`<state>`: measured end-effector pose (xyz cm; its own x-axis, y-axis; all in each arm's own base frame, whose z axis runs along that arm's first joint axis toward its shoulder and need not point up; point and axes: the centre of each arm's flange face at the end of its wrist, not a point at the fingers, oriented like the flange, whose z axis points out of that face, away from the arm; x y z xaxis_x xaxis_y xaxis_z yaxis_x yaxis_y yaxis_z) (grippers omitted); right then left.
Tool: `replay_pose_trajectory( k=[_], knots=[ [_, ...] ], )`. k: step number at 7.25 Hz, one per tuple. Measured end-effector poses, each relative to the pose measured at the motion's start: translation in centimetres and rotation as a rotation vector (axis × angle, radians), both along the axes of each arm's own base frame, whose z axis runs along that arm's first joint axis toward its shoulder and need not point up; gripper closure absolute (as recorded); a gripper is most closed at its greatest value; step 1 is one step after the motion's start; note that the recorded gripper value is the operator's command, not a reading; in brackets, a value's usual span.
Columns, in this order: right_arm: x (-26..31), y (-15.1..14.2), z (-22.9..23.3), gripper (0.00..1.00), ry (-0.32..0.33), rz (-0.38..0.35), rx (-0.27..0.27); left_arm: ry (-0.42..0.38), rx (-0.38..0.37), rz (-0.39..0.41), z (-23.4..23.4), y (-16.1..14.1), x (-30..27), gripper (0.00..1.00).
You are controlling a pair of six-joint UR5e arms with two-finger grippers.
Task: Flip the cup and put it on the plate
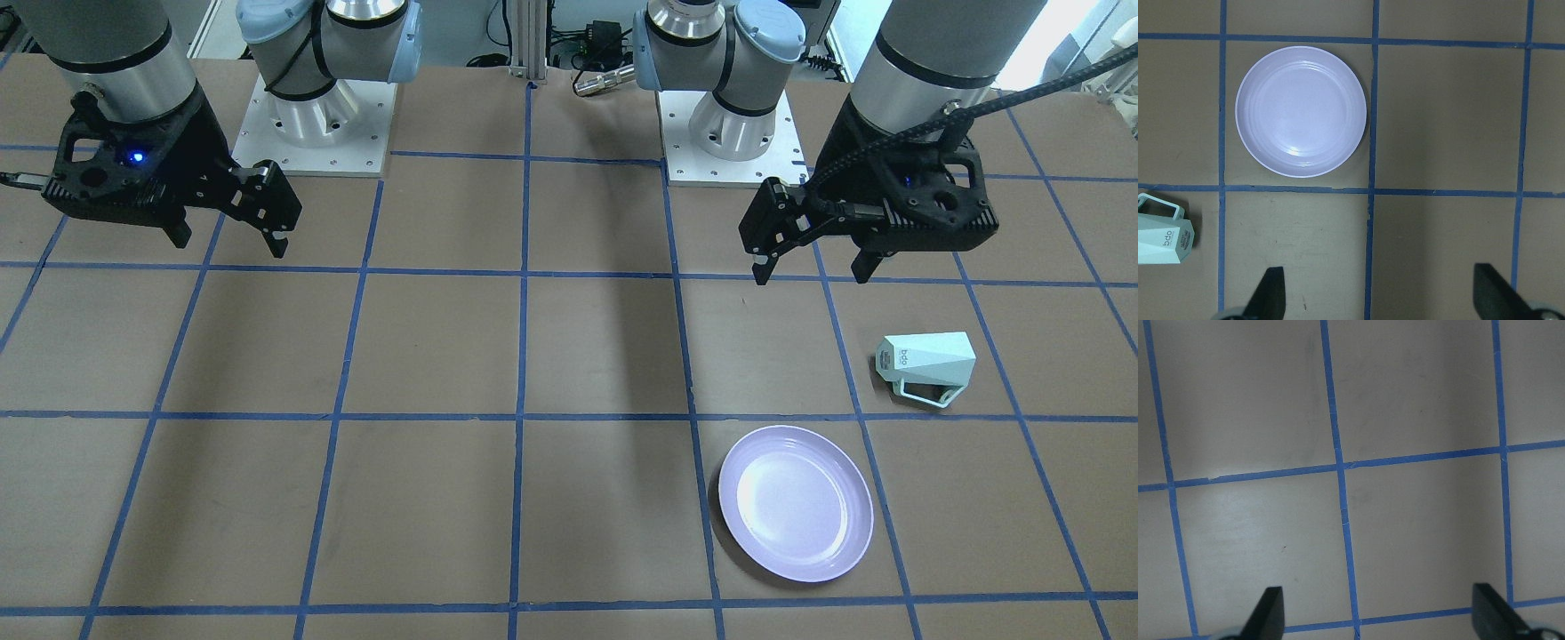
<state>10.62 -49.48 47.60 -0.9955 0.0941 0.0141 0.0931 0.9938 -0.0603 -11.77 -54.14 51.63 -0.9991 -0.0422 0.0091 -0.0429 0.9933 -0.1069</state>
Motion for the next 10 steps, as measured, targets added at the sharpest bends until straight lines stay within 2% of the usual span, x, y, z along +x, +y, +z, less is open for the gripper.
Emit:
replay_pose_trajectory(
  k=[5, 7, 10],
  knots=[
    [0.0, 0.0, 0.0, 0.0, 0.0, 0.0, 0.0, -0.006, 0.001, -0.008, 0.0, 0.2, 0.0, 0.0],
    [0.0, 0.0, 0.0, 0.0, 0.0, 0.0, 0.0, -0.006, 0.025, -0.021, -1.2, 0.5, 0.1, 0.0],
    [0.0, 0.0, 0.0, 0.0, 0.0, 0.0, 0.0, -0.01, 0.047, -0.043, -1.9, 0.5, 2.9, 0.0]
  ],
)
